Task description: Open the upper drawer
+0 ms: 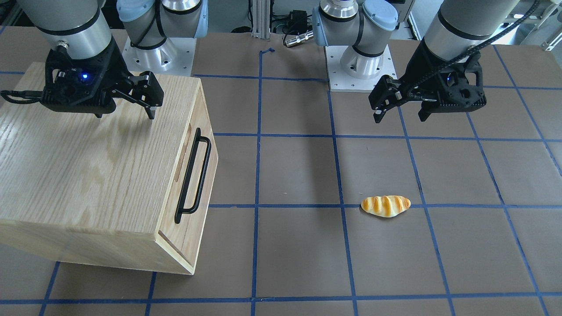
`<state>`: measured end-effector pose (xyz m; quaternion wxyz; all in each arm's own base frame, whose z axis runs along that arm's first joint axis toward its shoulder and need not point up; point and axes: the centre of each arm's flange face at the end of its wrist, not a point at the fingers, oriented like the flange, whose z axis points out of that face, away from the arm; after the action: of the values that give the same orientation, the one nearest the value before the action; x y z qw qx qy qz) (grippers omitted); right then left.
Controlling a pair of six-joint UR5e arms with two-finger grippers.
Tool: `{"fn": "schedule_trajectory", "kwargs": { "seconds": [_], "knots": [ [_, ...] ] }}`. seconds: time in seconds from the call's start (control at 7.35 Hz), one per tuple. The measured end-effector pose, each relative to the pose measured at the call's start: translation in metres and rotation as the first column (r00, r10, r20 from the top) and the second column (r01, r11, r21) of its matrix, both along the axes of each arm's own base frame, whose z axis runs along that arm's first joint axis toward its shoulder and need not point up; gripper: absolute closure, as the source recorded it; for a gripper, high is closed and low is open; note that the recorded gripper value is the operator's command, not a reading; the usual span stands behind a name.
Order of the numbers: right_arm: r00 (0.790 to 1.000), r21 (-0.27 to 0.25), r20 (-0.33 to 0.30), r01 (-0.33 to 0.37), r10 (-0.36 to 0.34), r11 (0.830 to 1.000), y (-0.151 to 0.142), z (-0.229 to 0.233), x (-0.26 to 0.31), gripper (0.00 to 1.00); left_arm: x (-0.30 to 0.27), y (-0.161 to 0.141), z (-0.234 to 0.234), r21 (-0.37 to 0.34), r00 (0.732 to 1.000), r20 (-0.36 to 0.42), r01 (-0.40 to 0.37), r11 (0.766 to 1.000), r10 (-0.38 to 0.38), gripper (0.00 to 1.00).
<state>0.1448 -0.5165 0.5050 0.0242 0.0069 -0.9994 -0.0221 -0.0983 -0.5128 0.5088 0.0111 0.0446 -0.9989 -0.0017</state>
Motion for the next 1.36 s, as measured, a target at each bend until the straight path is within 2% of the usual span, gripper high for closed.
{"fn": "schedule_trajectory", "kwargs": {
  "seconds": [0.41,0.82,1.36],
  "knots": [
    [1.0,0.001,0.0,-0.001,0.001,1.0,0.0,0.0,0.0,0.0,0.0,-0.004,0.009,0.024,1.0,-0.005,0.001,1.0,0.0,0.0],
    [1.0,0.0,0.0,0.001,-0.001,1.0,0.0,0.0,0.0,0.0,-0.003,0.003,0.016,0.019,1.0,-0.006,-0.009,1.0,0.009,0.0],
    [1.0,0.001,0.0,0.0,0.0,1.0,0.0,0.0,0.0,0.0,-0.019,-0.007,0.005,0.016,1.0,0.001,-0.021,1.0,0.021,0.0]
  ]
}}
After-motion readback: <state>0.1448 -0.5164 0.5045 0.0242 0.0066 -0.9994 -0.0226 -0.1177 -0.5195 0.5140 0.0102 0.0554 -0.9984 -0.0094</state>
